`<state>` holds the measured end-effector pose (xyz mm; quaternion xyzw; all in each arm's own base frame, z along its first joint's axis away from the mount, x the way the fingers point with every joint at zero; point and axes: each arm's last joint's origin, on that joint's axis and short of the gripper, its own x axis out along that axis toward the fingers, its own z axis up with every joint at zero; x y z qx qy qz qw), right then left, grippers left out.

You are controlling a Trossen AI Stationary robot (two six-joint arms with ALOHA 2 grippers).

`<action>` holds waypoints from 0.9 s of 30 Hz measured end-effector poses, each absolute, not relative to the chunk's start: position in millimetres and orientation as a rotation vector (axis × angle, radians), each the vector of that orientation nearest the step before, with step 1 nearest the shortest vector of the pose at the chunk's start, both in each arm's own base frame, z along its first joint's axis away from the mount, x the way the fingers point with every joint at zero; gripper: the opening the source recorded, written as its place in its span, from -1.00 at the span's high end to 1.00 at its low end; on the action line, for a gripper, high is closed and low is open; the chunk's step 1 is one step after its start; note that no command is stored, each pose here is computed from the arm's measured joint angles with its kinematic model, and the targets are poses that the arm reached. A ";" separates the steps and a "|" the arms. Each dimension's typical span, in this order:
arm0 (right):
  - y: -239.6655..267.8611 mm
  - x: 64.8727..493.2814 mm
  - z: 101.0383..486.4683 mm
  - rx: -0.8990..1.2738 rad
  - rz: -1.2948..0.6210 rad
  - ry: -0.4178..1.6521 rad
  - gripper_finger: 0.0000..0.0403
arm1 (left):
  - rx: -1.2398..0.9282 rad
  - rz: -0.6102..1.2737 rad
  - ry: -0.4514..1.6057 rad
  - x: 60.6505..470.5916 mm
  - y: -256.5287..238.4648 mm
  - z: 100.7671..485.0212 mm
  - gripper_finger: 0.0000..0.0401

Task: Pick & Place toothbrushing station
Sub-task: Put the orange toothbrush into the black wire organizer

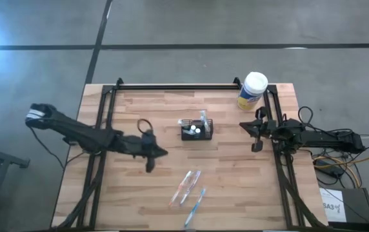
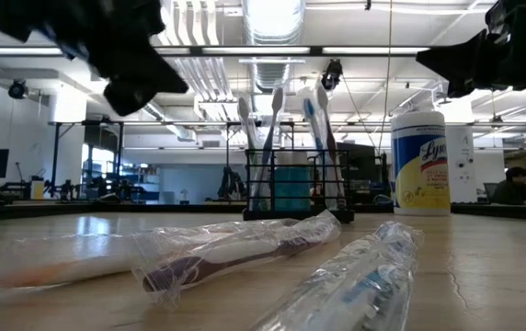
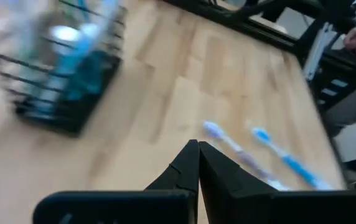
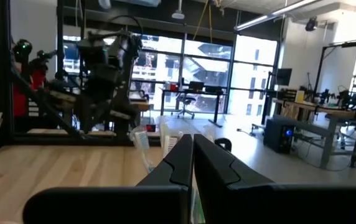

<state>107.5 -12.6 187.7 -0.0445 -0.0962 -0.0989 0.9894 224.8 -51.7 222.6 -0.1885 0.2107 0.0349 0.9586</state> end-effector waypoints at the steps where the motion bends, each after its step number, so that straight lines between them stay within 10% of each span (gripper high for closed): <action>1: -12.6 107.4 187.8 -0.089 -0.199 -0.195 0.96 | -0.404 0.064 0.440 233.1 -57.7 224.1 0.95; 7: -12.6 107.7 186.6 -0.052 -0.195 -0.185 0.96 | -0.431 0.004 0.542 280.7 -96.9 227.7 0.82; 19: -12.7 108.8 179.0 0.009 -0.190 -0.111 0.96 | -0.597 0.151 0.859 339.4 -129.4 202.0 -0.07; 27: -12.7 109.0 177.1 0.021 -0.189 -0.092 0.96 | -0.565 0.286 1.041 378.7 -145.7 196.4 -0.11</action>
